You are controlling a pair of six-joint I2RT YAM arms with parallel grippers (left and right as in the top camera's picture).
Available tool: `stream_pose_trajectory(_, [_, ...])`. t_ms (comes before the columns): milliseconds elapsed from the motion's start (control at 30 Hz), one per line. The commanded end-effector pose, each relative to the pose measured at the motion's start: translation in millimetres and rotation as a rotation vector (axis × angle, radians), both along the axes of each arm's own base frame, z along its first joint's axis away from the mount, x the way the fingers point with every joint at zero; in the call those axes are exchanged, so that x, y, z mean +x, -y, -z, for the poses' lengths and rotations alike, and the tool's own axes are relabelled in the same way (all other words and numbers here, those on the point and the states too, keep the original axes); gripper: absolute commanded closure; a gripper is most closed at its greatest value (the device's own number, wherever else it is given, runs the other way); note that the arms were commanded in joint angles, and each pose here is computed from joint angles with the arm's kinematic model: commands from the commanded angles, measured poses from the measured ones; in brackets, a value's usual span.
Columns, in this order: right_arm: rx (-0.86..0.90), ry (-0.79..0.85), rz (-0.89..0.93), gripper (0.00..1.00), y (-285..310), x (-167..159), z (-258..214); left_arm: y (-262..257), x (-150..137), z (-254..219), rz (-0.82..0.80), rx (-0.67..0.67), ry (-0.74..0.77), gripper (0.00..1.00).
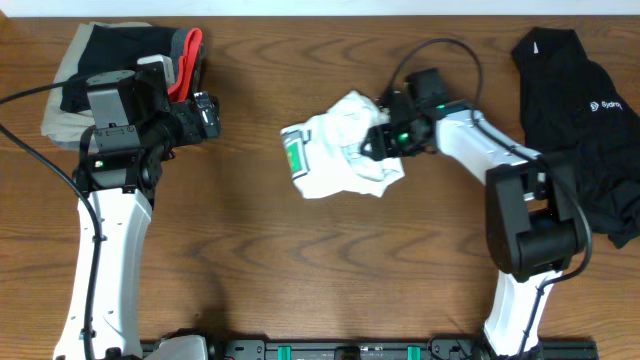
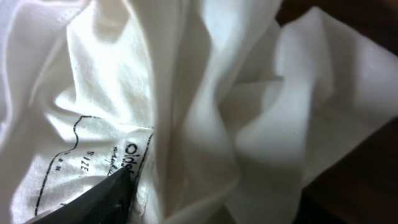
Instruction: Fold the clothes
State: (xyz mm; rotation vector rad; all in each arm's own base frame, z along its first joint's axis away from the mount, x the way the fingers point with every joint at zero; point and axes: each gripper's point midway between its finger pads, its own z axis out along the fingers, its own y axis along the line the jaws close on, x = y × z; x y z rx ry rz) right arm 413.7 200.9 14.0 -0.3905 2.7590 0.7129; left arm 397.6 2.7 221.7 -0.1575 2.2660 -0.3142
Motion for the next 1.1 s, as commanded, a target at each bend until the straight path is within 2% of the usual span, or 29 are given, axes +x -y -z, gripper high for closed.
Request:
stream_pose_trajectory(0, [0.019,-0.044,-0.047,0.32,-24.6,-14.1,15.6,-1.5,-0.4,4.7,0.012,0.020,-0.008,0.02])
stream_pose_trajectory(67, [0.021,-0.033,-0.050,0.27,-28.7,-7.8,5.1,-1.5,-0.4,4.7,0.013,0.021,-0.008,0.02])
stream_pose_trajectory(167, [0.026,-0.011,-0.028,0.13,-23.8,10.2,-29.3,0.1,-1.2,5.5,0.017,0.020,-0.013,0.02])
stream_pose_trajectory(367, [0.016,0.110,0.076,0.02,18.5,57.3,-118.3,24.1,-2.7,6.3,0.020,-0.047,-0.036,0.02])
stream_pose_trajectory(533, [-0.009,0.184,0.197,0.02,77.0,86.4,-167.4,72.0,-1.3,-2.9,0.012,-0.199,-0.046,0.02])
stream_pose_trajectory(633, [-0.013,0.195,0.270,0.02,113.6,95.8,-173.8,113.8,0.2,-3.9,0.099,-0.186,-0.023,0.02])
stream_pose_trajectory(767, [-0.032,0.118,0.355,0.01,157.3,86.1,-163.8,156.3,4.5,16.5,0.153,-0.122,-0.039,0.02])
stream_pose_trajectory(933, [-0.049,0.023,0.401,0.01,182.9,67.4,-151.9,175.3,-6.3,80.8,0.190,-0.068,-0.232,0.02])
stream_pose_trajectory(1067, [-0.067,0.011,0.393,0.12,188.0,63.0,-147.8,159.2,-24.6,120.3,0.165,-0.020,-0.399,0.02])
